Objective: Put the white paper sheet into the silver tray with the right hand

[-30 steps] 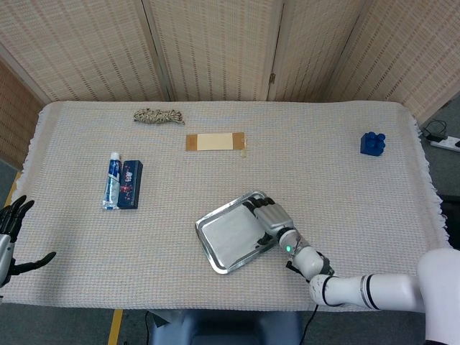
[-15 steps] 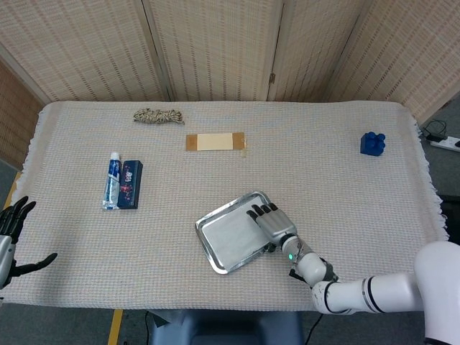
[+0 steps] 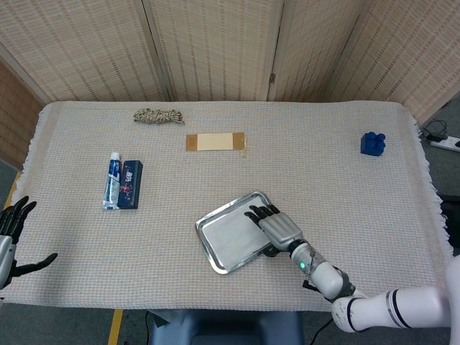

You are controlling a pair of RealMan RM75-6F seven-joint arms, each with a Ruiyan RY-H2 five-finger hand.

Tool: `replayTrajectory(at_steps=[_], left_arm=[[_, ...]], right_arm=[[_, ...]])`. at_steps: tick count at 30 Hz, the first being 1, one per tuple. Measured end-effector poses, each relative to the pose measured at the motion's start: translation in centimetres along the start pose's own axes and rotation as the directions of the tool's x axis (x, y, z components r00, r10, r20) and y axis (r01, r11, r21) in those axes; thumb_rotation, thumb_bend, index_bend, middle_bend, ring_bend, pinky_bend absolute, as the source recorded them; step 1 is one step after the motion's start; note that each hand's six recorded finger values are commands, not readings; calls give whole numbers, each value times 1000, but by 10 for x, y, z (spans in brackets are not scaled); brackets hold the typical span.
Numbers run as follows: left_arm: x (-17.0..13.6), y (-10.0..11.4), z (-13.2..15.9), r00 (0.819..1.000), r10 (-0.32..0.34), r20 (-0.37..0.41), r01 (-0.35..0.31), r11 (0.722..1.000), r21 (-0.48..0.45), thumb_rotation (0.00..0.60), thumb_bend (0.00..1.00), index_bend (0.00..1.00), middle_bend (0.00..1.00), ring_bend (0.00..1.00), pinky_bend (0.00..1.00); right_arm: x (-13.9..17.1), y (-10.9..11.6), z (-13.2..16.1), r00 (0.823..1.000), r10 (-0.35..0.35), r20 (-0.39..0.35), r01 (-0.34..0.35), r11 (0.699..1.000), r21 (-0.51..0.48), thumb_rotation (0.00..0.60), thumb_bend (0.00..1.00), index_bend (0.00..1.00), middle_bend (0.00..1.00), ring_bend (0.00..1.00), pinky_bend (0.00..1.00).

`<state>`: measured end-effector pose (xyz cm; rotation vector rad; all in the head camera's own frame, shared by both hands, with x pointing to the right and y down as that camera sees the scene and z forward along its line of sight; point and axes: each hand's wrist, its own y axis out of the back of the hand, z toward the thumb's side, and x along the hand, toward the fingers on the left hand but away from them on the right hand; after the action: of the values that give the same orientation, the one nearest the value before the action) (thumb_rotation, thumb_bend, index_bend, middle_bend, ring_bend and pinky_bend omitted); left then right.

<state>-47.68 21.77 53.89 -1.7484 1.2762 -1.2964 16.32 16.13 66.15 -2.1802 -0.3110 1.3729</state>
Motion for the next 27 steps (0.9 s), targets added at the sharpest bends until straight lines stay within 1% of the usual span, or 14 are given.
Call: replayTrajectory(at_steps=[3, 6, 7, 9, 10, 12, 13, 14, 16, 18, 19, 22, 27], left_arm=[[0, -2, -1, 1000, -6, -4, 6, 1000, 12, 600, 101, 0, 0, 0, 0], [1, -4, -4, 1000, -14, -20, 15, 999, 30, 600, 103, 0, 0, 0, 0], [1, -5, -4, 1000, -14, -24, 15, 999, 36, 600, 104, 0, 0, 0, 0], [2, -6, -6, 999, -14, -34, 16, 998, 55, 600, 104, 0, 0, 0, 0], [2, -6, -6, 999, -15, -37, 17, 998, 62, 600, 104, 0, 0, 0, 0], [3, -8, -5, 999, -18, -41, 21, 997, 75, 600, 104, 0, 0, 0, 0], [3, -9, -5, 999, -19, -42, 23, 997, 79, 600, 104, 0, 0, 0, 0], [3, -10, -5, 999, -21, -42, 24, 996, 83, 600, 104, 0, 0, 0, 0], [3, -11, -4, 999, -21, -42, 25, 995, 91, 600, 103, 0, 0, 0, 0], [3, -12, -2, 999, -20, -42, 25, 994, 102, 600, 103, 0, 0, 0, 0], [3, -13, -2, 999, -20, -42, 24, 994, 105, 600, 103, 0, 0, 0, 0], [3, -14, -1, 999, -22, -44, 27, 992, 120, 600, 104, 0, 0, 0, 0], [3, -19, 0, 998, -39, -51, 46, 989, 140, 600, 103, 0, 0, 0, 0]], right_arm=[[13, 7, -5, 996, -89, -25, 89, 996, 2, 600, 313, 0, 0, 0, 0], [32, 11, -21, 980, -198, -20, 198, 980, 16, 600, 313, 0, 0, 0, 0], [41, 11, -31, 970, -243, -3, 243, 970, 23, 600, 313, 0, 0, 0, 0], [58, 9, -54, 951, -306, 50, 304, 952, 29, 600, 313, 0, 0, 0, 0], [71, 5, -72, 935, -341, 97, 339, 940, 33, 600, 312, 0, 0, 0, 0], [92, -2, -99, 907, -386, 168, 385, 922, 39, 600, 313, 0, 0, 0, 0], [108, -8, -114, 887, -413, 208, 413, 910, 46, 600, 313, 0, 0, 0, 0], [120, -12, -125, 871, -432, 234, 431, 900, 56, 600, 313, 0, 0, 0, 0], [147, -20, -145, 839, -467, 280, 460, 883, 93, 600, 312, 0, 0, 0, 0], [167, -28, -157, 824, -477, 306, 462, 878, 123, 600, 312, 0, 0, 0, 0], [178, -30, -162, 819, -477, 318, 459, 878, 134, 600, 312, 0, 0, 0, 0], [198, -32, -169, 809, -479, 341, 460, 877, 142, 600, 313, 0, 0, 0, 0], [212, -29, -170, 807, -482, 340, 458, 875, 154, 600, 313, 0, 0, 0, 0]])
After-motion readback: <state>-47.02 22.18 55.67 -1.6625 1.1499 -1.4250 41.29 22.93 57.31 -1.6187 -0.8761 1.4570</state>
